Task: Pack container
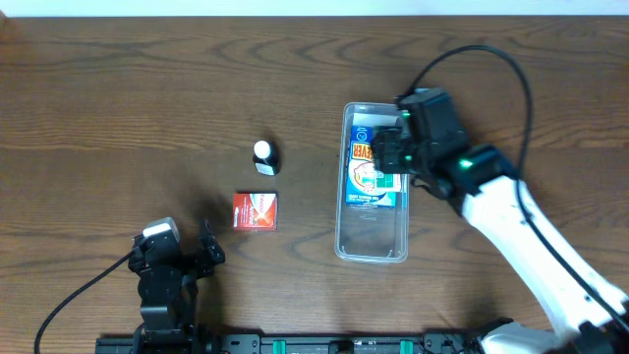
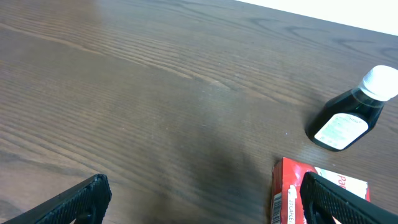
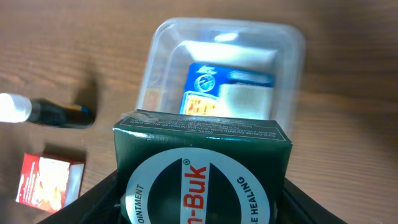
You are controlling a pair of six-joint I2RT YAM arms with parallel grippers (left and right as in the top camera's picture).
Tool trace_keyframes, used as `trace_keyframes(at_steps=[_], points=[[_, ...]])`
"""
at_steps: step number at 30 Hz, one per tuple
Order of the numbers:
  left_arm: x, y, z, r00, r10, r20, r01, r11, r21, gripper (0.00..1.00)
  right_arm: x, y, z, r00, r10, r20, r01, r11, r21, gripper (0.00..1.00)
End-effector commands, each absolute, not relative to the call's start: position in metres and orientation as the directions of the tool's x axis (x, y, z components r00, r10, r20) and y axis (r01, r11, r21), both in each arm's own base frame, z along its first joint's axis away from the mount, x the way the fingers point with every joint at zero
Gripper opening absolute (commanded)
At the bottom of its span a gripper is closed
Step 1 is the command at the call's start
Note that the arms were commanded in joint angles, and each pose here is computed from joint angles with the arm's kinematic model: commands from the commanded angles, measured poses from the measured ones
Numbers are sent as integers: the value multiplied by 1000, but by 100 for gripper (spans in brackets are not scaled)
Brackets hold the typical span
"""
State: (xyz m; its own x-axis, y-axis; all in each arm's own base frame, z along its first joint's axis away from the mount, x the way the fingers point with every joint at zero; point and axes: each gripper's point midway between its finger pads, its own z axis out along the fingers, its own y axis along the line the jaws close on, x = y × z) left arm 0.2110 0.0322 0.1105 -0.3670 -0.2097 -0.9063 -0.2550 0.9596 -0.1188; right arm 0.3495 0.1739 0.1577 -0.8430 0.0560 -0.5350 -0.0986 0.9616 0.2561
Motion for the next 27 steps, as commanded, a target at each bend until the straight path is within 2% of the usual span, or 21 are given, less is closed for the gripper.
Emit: trace_keyframes(at_steps=[1,4,7,15,19,23,25,27], points=[[211,34,103,-382,-195,-904,-261,960,-97,98,356,188,129,-869,59,-492,-77,965,251,56],[211,34,103,-381,-195,-904,-262,960,-97,98,366,198,107,-881,68,-468,-68,961,267,58],[211,34,103,-381,-195,-904,-262,960,-97,98,372,214,98,-886,53,-461,-109,942,318,68],[211,34,103,-381,-195,-904,-262,960,-97,98,374,219,112,-872,54,-486,-136,928,347,73],[211,34,103,-381,-195,-904,-262,960,-97,98,373,217,119,-867,61,-494,-135,927,351,68],[211,34,103,-381,-195,-904,-262,960,-97,98,370,214,124,-866,59,-496,-137,927,349,56],[211,34,103,-381,-195,-904,-262,960,-97,98,366,213,133,-857,26,-515,-172,927,333,54],[211,34,103,-382,-195,-904,-261,960,-97,98,360,208,148,-840,-11,-543,-214,926,312,57]])
